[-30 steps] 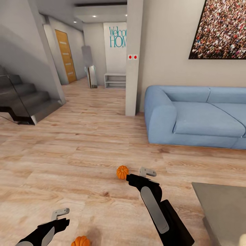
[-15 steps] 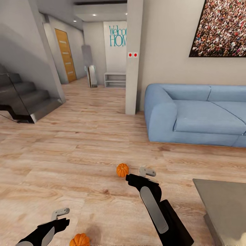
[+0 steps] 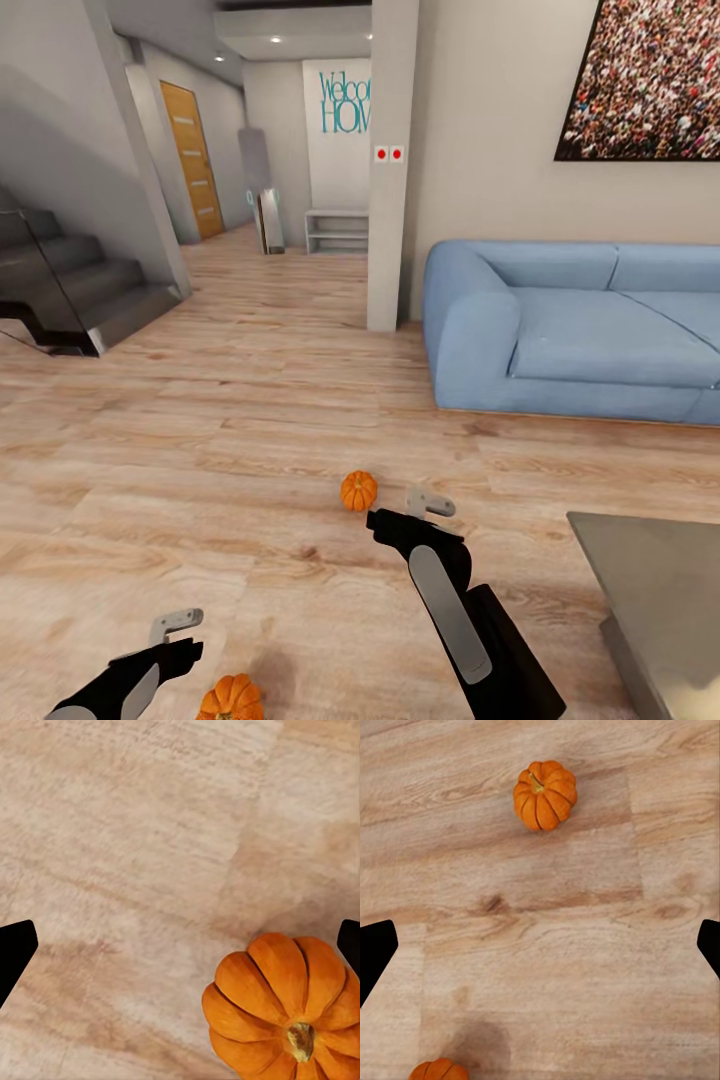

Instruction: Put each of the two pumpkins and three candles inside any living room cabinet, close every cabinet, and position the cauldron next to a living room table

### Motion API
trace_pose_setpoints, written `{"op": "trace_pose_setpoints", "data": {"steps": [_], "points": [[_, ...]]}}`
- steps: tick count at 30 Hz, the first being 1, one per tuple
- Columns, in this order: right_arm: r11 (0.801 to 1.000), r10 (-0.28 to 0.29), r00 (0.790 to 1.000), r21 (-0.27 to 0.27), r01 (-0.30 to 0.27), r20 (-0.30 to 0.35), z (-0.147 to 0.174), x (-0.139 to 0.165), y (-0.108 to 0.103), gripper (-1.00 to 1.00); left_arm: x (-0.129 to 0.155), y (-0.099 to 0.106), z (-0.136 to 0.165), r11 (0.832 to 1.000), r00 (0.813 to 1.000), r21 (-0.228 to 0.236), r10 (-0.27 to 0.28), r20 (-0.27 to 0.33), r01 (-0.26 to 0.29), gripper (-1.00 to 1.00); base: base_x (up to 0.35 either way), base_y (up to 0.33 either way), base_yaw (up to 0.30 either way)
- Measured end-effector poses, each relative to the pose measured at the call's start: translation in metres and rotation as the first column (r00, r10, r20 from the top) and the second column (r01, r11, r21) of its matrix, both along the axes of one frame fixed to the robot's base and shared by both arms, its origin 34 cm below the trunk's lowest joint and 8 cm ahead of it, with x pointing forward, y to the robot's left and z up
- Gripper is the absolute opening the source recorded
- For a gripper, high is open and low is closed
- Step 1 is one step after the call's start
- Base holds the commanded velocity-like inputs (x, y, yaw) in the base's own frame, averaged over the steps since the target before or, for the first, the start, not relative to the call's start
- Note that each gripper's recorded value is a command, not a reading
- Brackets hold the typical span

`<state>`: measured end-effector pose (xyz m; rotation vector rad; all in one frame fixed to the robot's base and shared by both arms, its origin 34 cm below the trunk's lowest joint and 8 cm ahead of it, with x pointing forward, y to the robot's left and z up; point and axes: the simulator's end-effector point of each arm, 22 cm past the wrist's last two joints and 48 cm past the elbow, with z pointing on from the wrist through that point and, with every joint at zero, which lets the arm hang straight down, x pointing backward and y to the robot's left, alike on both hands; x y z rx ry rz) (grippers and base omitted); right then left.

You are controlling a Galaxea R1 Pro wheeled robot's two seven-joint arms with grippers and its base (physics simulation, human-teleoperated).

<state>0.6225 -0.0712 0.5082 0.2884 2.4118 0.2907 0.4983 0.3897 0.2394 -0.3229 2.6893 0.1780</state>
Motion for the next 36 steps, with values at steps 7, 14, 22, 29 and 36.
{"op": "trace_pose_setpoints", "data": {"steps": [7,14,22,29,36], "points": [[1.0,0.0,1.0,0.0,0.0,0.0,-0.015,-0.004,0.0,1.0,-0.003,0.001,-0.015,1.0,1.0,-0.022,-0.009,0.005,0.009,1.0,0.0,0.0,0.0],[1.0,0.0,1.0,0.001,0.0,0.002,-0.031,-0.008,0.0,1.0,-0.002,-0.016,-0.026,0.982,0.996,-0.17,-0.081,0.042,0.087,1.0,0.0,0.0,0.0],[1.0,0.012,1.0,0.007,-0.012,0.001,-0.035,-0.006,0.0,1.0,-0.01,0.003,-0.035,0.979,0.996,-0.182,-0.089,0.026,0.092,1.0,0.0,0.0,0.0],[0.981,0.133,0.991,0.145,-0.127,-0.033,-0.021,-0.017,0.027,1.0,-0.018,0.001,-0.045,0.972,0.995,-0.212,-0.101,0.007,0.1,1.0,0.0,0.0,0.0],[0.932,0.206,0.978,0.312,-0.183,-0.042,-0.029,-0.021,0.034,1.0,-0.027,0.0,-0.057,0.971,0.995,-0.218,-0.103,-0.02,0.096,1.0,0.0,0.0,0.0]]}}
